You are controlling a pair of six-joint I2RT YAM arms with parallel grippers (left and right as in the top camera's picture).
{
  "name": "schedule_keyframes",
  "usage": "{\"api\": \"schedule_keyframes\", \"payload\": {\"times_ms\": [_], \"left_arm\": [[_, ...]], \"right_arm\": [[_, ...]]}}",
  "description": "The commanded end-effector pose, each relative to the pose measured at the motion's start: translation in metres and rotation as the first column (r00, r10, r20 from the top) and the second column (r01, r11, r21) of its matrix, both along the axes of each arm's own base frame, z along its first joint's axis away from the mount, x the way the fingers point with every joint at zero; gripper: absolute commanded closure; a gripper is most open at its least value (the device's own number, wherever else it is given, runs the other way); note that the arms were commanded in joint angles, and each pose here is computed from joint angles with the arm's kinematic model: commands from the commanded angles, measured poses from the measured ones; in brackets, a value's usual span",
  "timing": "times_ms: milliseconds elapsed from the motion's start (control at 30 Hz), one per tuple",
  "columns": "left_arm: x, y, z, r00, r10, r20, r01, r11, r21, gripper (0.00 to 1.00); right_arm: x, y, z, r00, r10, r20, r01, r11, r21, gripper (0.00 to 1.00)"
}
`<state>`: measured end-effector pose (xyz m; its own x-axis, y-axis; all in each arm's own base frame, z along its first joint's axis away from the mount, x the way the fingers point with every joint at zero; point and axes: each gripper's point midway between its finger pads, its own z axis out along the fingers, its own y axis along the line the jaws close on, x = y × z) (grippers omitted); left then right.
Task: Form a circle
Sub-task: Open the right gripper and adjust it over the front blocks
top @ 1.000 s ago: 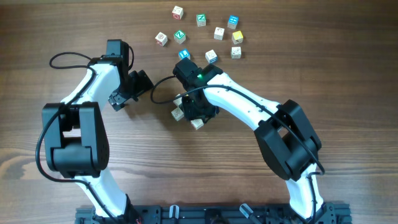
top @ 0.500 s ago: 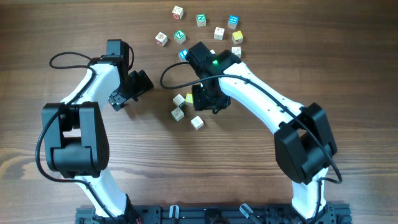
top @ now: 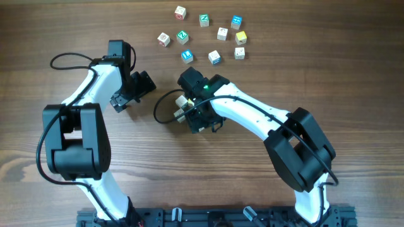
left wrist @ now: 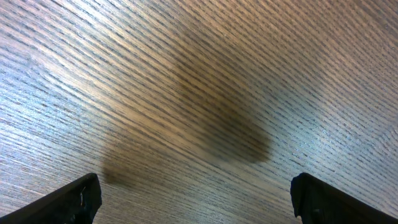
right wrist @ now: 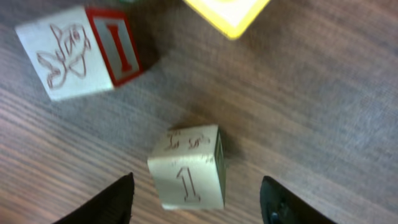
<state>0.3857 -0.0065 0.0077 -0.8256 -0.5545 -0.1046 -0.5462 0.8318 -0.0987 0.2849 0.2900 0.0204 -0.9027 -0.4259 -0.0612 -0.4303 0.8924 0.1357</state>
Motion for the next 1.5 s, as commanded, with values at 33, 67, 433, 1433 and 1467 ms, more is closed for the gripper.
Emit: {"api": "schedule_keyframes", "payload": {"times_ms": [33,67,433,1433,1467], "left_arm": [[-0.003,0.003,-0.006,1.000,0.010,-0.015,-0.010,1.000,0.009,0.00],[-0.003,0.003,-0.006,1.000,0.010,-0.015,-0.010,1.000,0.009,0.00],[-0.003,0.003,-0.006,1.000,0.010,-0.015,-0.010,1.000,0.009,0.00],[-0.003,0.003,-0.006,1.000,0.010,-0.015,-0.010,1.000,0.009,0.00],[-0.003,0.003,-0.006,1.000,0.010,-0.015,-0.010,1.000,0.009,0.00]], "right_arm": [[0.004,-0.002,0.003,1.000,0.012,0.028,-0.012,1.000,-0.006,0.45],[0.004,-0.002,0.003,1.000,0.012,0.028,-0.012,1.000,-0.006,0.50],[0.014,0.007,0.005,0.998,0.010,0.068,-0.012,0.999,0.030,0.67],[0.015,0.017,0.008,0.998,0.014,0.068,-0.020,0.997,0.081,0.58],[0.016,0.017,0.008,0.998,0.014,0.069,-0.020,0.996,0.081,0.60]]}}
